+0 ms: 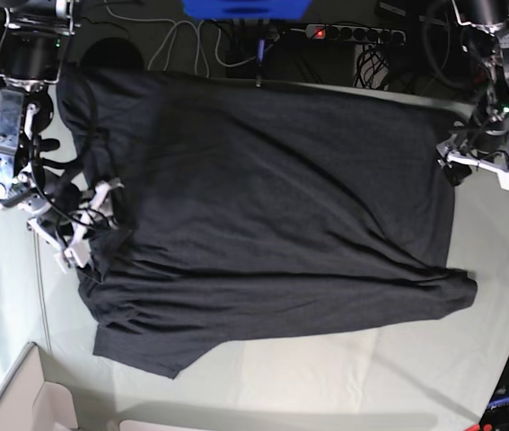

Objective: Layout the t-shirt on the table in an organized manner, then fold the t-shirt properly
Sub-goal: 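Move both grippers to the shirt's collar-side corners and grasp them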

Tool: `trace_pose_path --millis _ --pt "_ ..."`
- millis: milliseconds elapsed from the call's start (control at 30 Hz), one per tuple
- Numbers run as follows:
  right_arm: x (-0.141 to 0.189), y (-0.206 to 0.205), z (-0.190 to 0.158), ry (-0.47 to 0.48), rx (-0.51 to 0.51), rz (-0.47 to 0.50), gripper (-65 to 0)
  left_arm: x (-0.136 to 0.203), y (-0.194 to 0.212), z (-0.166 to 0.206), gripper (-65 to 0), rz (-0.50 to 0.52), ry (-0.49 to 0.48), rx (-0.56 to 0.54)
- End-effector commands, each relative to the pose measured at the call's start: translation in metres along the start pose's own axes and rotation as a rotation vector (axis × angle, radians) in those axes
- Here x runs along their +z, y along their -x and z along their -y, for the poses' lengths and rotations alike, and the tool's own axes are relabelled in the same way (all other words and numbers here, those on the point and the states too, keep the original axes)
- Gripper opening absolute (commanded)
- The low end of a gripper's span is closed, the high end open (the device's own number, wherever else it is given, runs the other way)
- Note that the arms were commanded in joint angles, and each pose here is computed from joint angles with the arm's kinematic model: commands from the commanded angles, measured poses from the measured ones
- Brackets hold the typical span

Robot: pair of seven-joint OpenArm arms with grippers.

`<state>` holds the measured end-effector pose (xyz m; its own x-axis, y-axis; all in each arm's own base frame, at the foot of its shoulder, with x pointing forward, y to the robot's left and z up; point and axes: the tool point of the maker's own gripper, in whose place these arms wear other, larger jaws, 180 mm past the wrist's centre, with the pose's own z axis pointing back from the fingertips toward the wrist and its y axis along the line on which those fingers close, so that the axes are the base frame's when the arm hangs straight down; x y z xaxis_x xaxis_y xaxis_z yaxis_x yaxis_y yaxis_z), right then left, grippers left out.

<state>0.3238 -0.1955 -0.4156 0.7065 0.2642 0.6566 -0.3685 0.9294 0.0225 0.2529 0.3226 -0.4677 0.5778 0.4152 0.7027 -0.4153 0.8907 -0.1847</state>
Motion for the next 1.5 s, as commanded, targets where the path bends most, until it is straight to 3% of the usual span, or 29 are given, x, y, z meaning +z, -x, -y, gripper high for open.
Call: trace_pose_path --millis 0,233,400,533,633,933,1167,1467 --pt "0.002 -0.014 0.005 0.006 0.008 0.048 -25.8 0.001 0.007 -0.003 -19.6 -0.033 -0.006 0.003" --pt "-0.015 -0.018 0.009 -0.020 -0.044 0.051 -26.0 -0.002 0.031 -0.012 -22.2 -0.096 -0.027 0.022" --pt "-0.029 -0.021 0.012 -0.043 -0.096 0.080 -26.3 -0.003 0.033 -0.014 -43.6 -0.100 -0.029 0.025" --pt "-0.038 -0.012 0.012 -0.060 -0.136 0.072 -26.4 -0.002 0.031 -0.016 -53.2 -0.097 -0.031 0.023" --pt "-0.041 -0.008 0.011 -0.066 -0.159 0.090 -29.0 -0.002 0.030 -0.016 -65.0 -0.095 -0.031 0.024" --pt "-0.035 -0.003 0.026 -0.037 -0.152 0.088 -64.6 -0.001 0.026 -0.016 -65.0 -0.084 -0.027 0.021" --pt "-0.023 0.015 0.047 0.004 -0.146 0.056 -65.0 0.002 0.017 -0.033 -65.0 -0.054 -0.067 0.067" --pt "0.020 0.037 0.114 0.175 -0.328 0.126 -65.0 0.006 0.010 -0.045 -65.0 -0.033 -0.093 0.090"
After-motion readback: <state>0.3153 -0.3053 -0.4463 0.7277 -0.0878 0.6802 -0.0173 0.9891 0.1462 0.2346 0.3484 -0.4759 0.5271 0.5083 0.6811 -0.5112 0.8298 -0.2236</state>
